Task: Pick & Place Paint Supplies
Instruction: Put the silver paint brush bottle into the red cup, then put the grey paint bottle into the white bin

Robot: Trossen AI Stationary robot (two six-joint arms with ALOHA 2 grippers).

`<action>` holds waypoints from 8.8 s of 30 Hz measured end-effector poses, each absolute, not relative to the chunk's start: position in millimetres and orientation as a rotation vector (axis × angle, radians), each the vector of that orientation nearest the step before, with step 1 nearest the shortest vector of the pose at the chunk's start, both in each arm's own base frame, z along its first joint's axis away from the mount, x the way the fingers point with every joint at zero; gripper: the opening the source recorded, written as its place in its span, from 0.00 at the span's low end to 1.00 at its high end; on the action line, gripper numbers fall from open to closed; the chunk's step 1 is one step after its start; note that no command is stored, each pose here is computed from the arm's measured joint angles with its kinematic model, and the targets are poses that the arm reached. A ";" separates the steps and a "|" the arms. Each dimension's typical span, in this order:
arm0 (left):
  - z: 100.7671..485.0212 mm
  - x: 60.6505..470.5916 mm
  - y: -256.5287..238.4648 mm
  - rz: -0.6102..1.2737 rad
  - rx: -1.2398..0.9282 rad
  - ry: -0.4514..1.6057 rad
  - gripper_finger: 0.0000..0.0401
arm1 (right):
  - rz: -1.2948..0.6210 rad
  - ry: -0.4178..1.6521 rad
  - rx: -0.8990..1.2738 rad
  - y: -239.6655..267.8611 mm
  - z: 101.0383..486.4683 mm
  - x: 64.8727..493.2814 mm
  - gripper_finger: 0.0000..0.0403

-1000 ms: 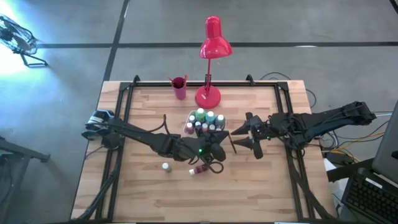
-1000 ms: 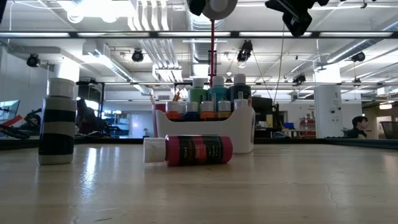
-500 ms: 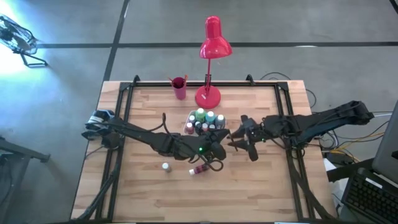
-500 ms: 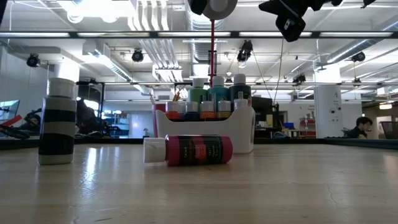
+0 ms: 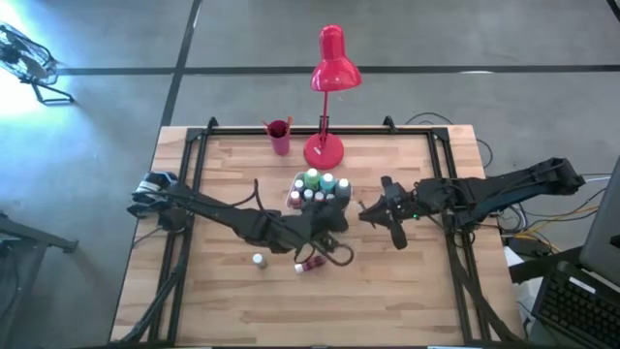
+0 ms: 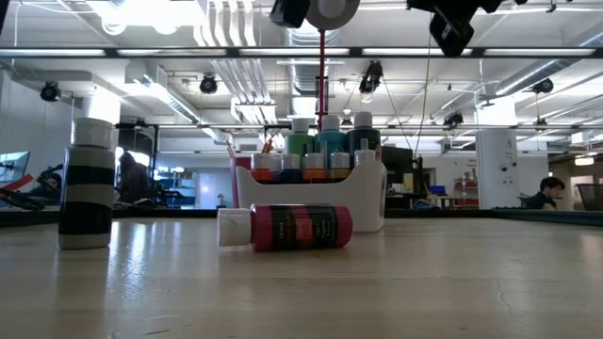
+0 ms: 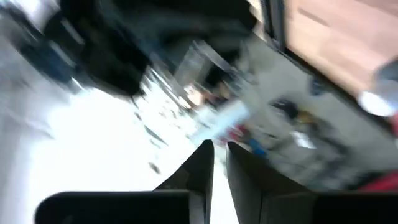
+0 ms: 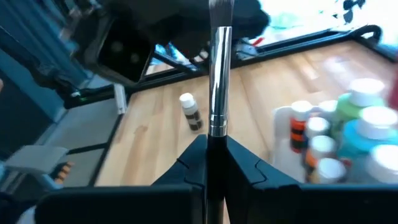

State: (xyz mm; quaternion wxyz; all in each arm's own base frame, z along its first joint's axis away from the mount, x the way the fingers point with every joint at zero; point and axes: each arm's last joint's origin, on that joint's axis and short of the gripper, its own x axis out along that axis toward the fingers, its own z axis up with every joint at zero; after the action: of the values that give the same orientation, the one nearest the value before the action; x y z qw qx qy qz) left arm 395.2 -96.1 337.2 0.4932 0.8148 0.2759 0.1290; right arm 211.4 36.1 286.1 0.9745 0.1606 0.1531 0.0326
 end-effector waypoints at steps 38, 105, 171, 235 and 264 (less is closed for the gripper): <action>353.4 355.7 -1.1 -0.101 0.188 -0.246 0.37 | -0.069 -0.050 -0.168 45.8 315.2 214.5 0.05; 379.8 365.9 -2.4 -0.113 0.201 -0.140 0.02 | -0.112 0.157 -0.095 39.1 305.1 213.4 0.42; 204.0 242.9 184.4 0.921 0.078 -0.086 0.02 | -0.428 0.224 0.004 18.1 262.0 184.9 0.40; 285.1 168.8 -34.0 0.151 0.009 0.296 0.19 | -0.118 0.370 -0.254 53.0 278.9 238.0 0.24; 226.5 150.8 -113.1 0.014 -0.350 0.991 0.20 | -0.228 0.572 -0.131 50.6 282.3 262.9 0.37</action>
State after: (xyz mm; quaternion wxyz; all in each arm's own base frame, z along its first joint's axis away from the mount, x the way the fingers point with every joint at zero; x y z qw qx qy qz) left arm 150.8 -113.1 226.5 0.8651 -0.1672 0.4729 0.0067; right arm 262.9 50.6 282.3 0.9509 -0.0642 0.2813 -0.1120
